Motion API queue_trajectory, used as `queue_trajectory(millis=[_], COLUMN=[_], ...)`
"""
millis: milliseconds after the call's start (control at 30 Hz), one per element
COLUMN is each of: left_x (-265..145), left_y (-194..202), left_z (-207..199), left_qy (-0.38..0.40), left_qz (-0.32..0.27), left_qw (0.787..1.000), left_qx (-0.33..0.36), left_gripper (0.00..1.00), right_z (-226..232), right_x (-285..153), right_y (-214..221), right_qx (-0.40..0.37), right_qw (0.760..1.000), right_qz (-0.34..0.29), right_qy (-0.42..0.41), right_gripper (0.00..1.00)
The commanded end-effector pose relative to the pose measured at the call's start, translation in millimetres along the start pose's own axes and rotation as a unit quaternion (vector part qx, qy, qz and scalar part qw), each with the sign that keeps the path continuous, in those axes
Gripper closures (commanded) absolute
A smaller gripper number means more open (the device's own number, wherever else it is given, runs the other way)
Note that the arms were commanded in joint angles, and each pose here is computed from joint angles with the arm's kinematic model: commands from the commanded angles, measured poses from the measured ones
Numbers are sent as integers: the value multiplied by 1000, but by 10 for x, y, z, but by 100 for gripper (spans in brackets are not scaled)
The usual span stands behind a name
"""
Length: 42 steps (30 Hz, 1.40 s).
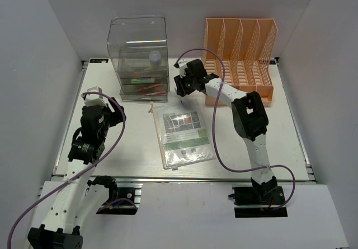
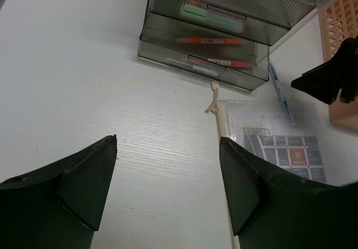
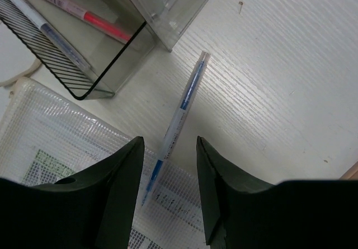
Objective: Organize the desk
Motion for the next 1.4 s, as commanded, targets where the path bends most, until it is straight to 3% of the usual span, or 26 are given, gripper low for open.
queue_trajectory(millis=[0,633,733,833,933,1100,1200,1300,1333,1367], left_x=[25,24,22,19,12,2,2,3,0,0], left_y=[22,23,23,16,17,-3,6,3,1,1], left_z=[36,34,37,33,38,36,25,23,18,18], left_qy=[-9,-8,-9,-7,-8,-7,-4,-4,-2,-2], left_qz=[1,1,1,-1,-1,-5,-4,-4,-4,-4], left_qw=[1000,1000,1000,1000,1000,1000,1000,1000,1000,1000], left_qx=[0,0,1,0,0,-1,-1,-1,-1,-1], left_gripper=[16,17,16,16,17,16,16,16,16,16], right_z=[-24,-92,-144,-156,-191,-164,89,485,519,536], right_x=[96,404,405,370,275,-141,-475,-735,-789,-815], right_y=[-90,378,461,543,580,370,79,134,57,83], right_qx=[0,3,10,11,18,15,-86,-222,-294,-315], right_qw=[1000,999,998,997,996,998,996,968,947,938], right_qz=[-20,13,22,33,37,5,-26,-6,-8,2], right_qy=[8,48,59,66,76,67,4,-118,-134,-143], right_gripper=[51,55,63,77,100,100,100,100,100,100])
Point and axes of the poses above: each gripper's point midway between its finger pads, its own x axis out along the fingers, its own z axis along the line the jaws close on, y = z × x, the point moved 1 cm from there along -x, back along the fingers, and after that the axes turned 7 degrees about x, right-handed, at the moved point
